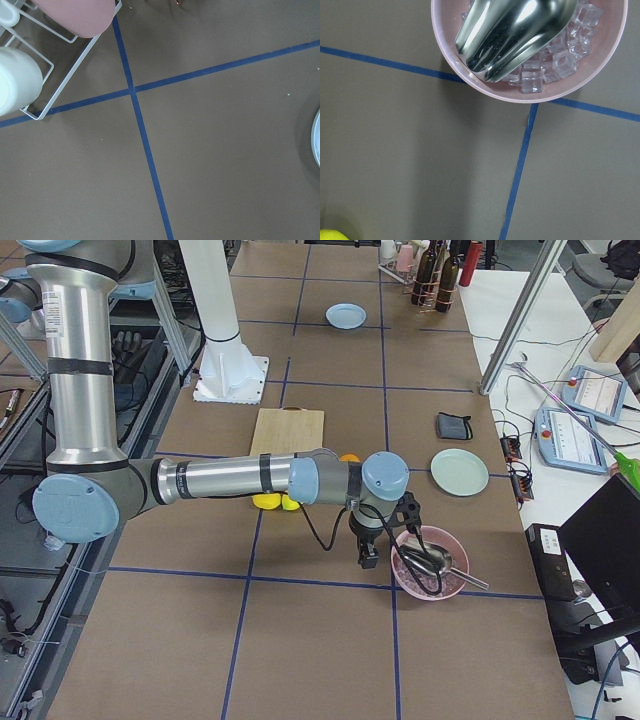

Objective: Pick orange to plate

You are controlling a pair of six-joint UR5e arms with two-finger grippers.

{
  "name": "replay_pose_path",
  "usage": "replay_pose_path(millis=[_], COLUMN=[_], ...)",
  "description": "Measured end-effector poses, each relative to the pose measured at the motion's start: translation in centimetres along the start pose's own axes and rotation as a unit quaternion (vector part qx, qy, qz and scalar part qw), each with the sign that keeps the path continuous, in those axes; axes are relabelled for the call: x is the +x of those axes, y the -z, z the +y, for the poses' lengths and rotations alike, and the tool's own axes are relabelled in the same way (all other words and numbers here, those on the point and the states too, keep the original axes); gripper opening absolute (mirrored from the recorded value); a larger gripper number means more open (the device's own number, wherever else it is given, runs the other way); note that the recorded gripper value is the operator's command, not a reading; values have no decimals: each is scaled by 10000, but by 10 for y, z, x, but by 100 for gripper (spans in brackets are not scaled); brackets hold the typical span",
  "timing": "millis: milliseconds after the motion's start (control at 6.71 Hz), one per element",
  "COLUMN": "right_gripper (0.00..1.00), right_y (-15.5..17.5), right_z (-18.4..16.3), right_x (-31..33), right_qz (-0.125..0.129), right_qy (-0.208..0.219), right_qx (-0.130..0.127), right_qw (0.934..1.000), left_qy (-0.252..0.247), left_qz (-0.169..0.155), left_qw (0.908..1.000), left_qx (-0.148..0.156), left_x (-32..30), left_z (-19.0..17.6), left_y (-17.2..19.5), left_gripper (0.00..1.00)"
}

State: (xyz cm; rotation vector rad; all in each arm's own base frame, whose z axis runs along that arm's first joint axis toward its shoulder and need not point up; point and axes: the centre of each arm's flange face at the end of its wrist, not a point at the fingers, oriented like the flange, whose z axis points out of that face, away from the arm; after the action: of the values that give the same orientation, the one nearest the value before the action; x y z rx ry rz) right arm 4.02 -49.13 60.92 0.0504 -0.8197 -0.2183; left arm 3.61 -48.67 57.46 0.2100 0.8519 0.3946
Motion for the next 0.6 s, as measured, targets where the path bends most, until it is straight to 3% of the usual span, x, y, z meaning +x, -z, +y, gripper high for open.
replay_pose_path(millis=[596], right_gripper=[100], right_y=[-4], right_z=[1], right_x=[-1], right_qz=[-11], right_qy=[191], right_qx=[119], right_qw=[9997], left_qy=[931], left_qz=[372], left_qw=[9949], left_qx=[-128], left_x=[73], left_z=[-17], left_y=[-80], left_gripper=[100])
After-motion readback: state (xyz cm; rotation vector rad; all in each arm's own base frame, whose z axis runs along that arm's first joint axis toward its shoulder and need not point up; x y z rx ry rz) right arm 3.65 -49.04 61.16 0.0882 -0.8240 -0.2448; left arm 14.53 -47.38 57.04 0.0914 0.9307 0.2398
